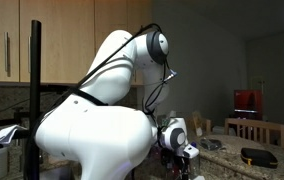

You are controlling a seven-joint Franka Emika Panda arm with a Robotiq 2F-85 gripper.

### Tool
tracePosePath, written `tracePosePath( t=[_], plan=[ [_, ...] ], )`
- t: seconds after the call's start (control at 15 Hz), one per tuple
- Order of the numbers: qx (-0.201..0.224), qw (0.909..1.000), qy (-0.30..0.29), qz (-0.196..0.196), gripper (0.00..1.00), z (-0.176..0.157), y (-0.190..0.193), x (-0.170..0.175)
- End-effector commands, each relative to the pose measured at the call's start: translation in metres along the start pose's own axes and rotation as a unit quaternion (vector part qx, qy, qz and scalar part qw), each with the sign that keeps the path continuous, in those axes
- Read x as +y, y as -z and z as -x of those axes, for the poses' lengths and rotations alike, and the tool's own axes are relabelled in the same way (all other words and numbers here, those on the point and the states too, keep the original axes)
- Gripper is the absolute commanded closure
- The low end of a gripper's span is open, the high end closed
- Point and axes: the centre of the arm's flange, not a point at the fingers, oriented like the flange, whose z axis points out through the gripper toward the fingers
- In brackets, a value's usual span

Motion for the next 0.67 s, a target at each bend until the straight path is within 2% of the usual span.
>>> tracePosePath(
  t=[0.0,0.13,0.33,0.6],
  plan=[
    [0.013,0.9985,-0.053,0.005,0.00,-0.021,-0.002,0.010],
    [0.005,0.9983,-0.058,0.004,0.00,-0.028,-0.006,0.013],
    [-0.024,0.9991,-0.030,-0.017,0.00,-0.010,-0.004,0.010],
    [-0.037,0.9991,-0.012,-0.017,0.00,0.006,-0.004,-0.015]
  ],
)
